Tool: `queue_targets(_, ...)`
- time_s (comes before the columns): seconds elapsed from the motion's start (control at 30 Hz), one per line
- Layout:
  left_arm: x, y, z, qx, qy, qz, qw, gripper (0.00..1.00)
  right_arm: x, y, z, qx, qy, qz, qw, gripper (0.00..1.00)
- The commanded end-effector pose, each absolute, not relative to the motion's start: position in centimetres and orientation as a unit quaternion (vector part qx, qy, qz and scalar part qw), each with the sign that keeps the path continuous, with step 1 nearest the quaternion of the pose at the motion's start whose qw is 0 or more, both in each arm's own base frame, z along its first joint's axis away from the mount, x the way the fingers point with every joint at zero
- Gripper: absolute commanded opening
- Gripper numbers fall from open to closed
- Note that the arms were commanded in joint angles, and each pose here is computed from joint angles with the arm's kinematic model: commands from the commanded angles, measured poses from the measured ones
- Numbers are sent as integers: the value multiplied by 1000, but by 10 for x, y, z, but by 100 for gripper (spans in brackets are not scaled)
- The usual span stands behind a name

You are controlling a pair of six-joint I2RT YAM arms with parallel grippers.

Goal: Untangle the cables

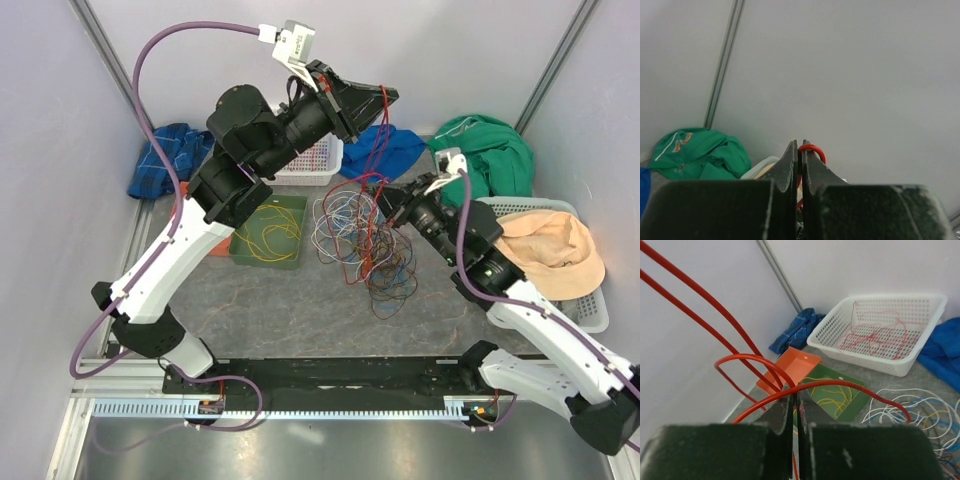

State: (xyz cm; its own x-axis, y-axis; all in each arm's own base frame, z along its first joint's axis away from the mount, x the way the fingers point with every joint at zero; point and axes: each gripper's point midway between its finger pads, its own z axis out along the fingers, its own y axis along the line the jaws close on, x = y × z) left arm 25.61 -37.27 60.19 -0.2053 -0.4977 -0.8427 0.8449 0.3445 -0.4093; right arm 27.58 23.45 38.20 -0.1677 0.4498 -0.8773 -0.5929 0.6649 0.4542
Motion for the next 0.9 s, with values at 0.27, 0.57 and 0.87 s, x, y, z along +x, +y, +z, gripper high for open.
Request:
queue_targets(0.27,249,-331,619,154,522,-491,680,2,285,265,354,-72,666,439,598,0)
queue_targets(0.57,317,-286,586,59,560,-328,758,2,343,288,391,-62,661,401,631,0)
queue_targets(0.87,387,-212,577,-1,477,-216,852,2,424,302,436,-47,621,373,688,0)
